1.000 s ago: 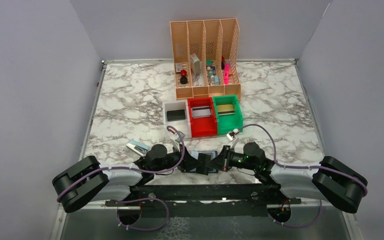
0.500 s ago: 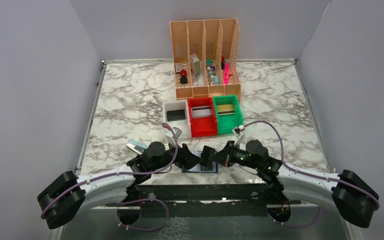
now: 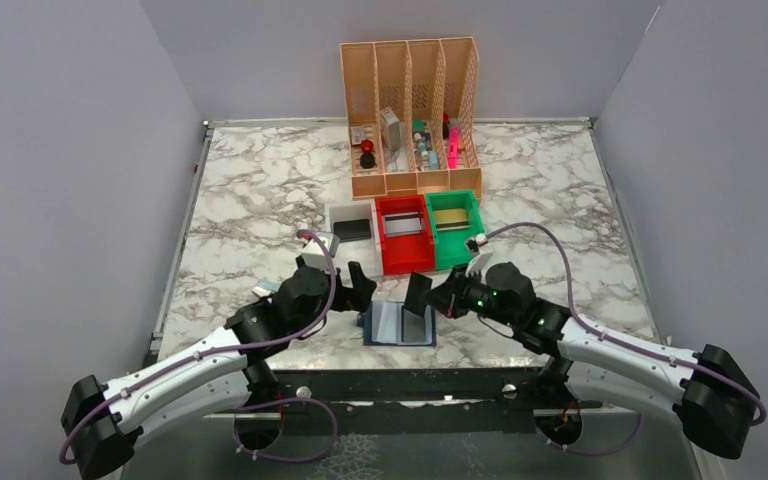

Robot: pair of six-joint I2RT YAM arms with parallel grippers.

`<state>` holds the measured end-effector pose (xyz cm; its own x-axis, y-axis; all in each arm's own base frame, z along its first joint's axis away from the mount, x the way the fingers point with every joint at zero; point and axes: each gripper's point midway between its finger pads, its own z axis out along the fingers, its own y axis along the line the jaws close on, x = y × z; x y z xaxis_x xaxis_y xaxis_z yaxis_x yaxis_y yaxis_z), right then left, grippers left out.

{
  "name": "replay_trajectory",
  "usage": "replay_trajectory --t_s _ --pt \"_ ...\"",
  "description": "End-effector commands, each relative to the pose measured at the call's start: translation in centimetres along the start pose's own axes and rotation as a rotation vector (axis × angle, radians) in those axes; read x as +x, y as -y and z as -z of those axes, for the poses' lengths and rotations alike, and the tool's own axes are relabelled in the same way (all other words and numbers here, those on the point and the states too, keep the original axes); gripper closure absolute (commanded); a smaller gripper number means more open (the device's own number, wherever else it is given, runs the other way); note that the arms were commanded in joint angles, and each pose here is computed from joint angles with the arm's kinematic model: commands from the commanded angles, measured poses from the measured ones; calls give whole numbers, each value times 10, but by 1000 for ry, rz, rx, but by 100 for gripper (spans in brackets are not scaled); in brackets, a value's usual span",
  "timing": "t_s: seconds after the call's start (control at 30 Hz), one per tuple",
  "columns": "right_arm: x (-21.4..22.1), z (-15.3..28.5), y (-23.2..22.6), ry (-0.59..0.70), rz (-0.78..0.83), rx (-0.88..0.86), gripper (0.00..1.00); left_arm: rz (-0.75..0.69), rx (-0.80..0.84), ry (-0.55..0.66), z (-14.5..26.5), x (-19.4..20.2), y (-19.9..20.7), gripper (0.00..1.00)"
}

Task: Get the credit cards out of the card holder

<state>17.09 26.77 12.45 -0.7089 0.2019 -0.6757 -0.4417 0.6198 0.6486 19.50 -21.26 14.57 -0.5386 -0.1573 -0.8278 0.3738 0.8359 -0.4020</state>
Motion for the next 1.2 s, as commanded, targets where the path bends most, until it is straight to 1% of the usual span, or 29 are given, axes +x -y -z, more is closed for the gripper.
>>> replay_trajectory --t_s 0.0,0.13,0.3,0.6,0.8,0.87,0.97,1.07,1.17 --pt "-24 -3 -4 31 98 50 99 -25 -248 38 10 -4 -49 2" --pt "-45 -8 -14 54 148 68 99 0 -343 53 16 -3 -67 1" --pt "-64 -16 -25 68 203 74 99 45 -413 98 27 -3 -85 1" --pt "-109 -41 -55 107 344 63 99 164 -519 242 54 -22 -108 1" --pt "-124 -82 -62 82 401 85 99 181 -537 270 58 -26 -111 1" --pt "-127 -100 -55 59 414 139 99 173 -551 274 58 -27 -113 1" --pt "-123 -128 -44 -11 461 195 99 169 -568 277 59 -27 -116 1" --pt "-122 -151 -31 -38 519 267 99 173 -554 262 55 -23 -114 1" --pt "-125 -172 -20 -56 580 338 99 148 -526 235 49 -19 -109 1"
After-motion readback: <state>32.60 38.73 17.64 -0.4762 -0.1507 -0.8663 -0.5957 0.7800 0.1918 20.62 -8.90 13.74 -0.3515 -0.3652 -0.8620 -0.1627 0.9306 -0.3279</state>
